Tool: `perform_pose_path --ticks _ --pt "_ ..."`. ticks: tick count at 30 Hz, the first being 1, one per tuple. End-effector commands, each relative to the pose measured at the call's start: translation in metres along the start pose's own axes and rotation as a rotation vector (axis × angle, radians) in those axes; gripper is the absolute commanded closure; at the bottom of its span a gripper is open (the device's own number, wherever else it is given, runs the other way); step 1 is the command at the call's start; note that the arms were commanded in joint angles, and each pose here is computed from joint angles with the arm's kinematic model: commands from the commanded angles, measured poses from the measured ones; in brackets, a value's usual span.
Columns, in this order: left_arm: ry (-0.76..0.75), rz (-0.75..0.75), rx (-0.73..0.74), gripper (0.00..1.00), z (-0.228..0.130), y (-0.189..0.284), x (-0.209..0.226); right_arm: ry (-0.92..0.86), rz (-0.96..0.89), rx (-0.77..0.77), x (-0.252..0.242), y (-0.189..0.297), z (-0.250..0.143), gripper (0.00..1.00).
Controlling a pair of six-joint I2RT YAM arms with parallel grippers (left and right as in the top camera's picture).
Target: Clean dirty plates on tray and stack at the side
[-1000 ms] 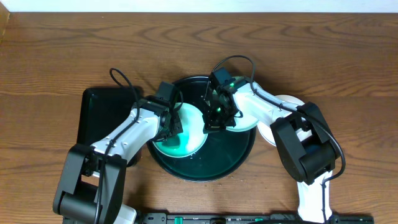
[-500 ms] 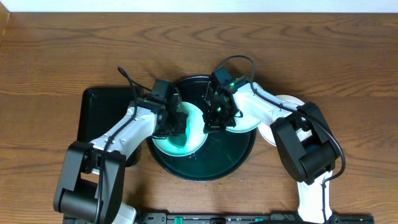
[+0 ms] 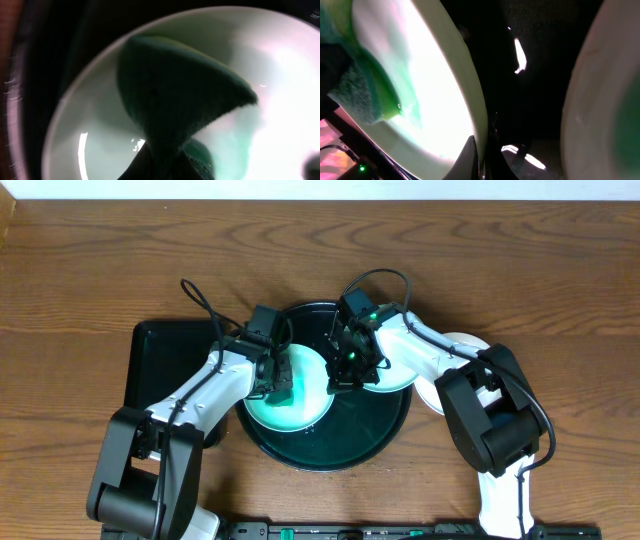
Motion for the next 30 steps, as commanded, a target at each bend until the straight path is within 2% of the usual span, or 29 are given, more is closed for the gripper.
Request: perform_pose_path --ticks 1,4,9,12,16,19,21,26,30 --pt "0.067 0.262 0.016 0.93 -0.009 -0.005 0.038 0.012 -0.035 -0.001 -0.011 -0.005 0.002 0.99" --pt "0.060 0.161 0.137 0.93 -0.027 -0.005 0.028 0.013 -0.035 -0.002 -0.011 -0.005 0.002 0.99" --pt "-0.120 -0.299 0.309 0.93 -0.047 0.003 -0.020 0.013 -0.032 -0.008 -0.011 -0.005 0.003 0.99" --pt "-0.166 -0.476 0.314 0.93 -0.046 0.010 -0.038 0.013 -0.032 -0.007 -0.011 -0.005 0.003 0.99" --pt "-0.184 -0.523 0.241 0.93 -0.034 0.009 -0.045 0.012 -0.032 -0.006 -0.011 -0.005 0.002 0.99" --pt "-0.196 -0.489 0.151 0.92 -0.019 0.005 -0.045 0.012 -0.032 -0.006 -0.011 -0.005 0.002 0.99" --pt "-0.157 -0.383 0.081 0.93 -0.007 0.000 -0.037 0.012 -0.032 -0.006 -0.011 -0.005 0.002 0.99" --pt "-0.033 0.005 -0.067 0.93 0.014 -0.008 0.004 0.012 -0.033 -0.005 -0.011 -0.005 0.002 0.99" --pt "0.013 0.201 -0.053 0.93 0.006 -0.006 0.028 0.007 -0.035 -0.002 -0.012 -0.004 0.002 0.99"
Point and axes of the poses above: each gripper's point midway between its finger pads, its own y axis back along the fingers, its own x axis along the line the jaws close on, z = x × y, the point moved 6 cm from there along y, back along the fingers, and after that the axes turned 2 degrees about -y, right-handed, at the moved point
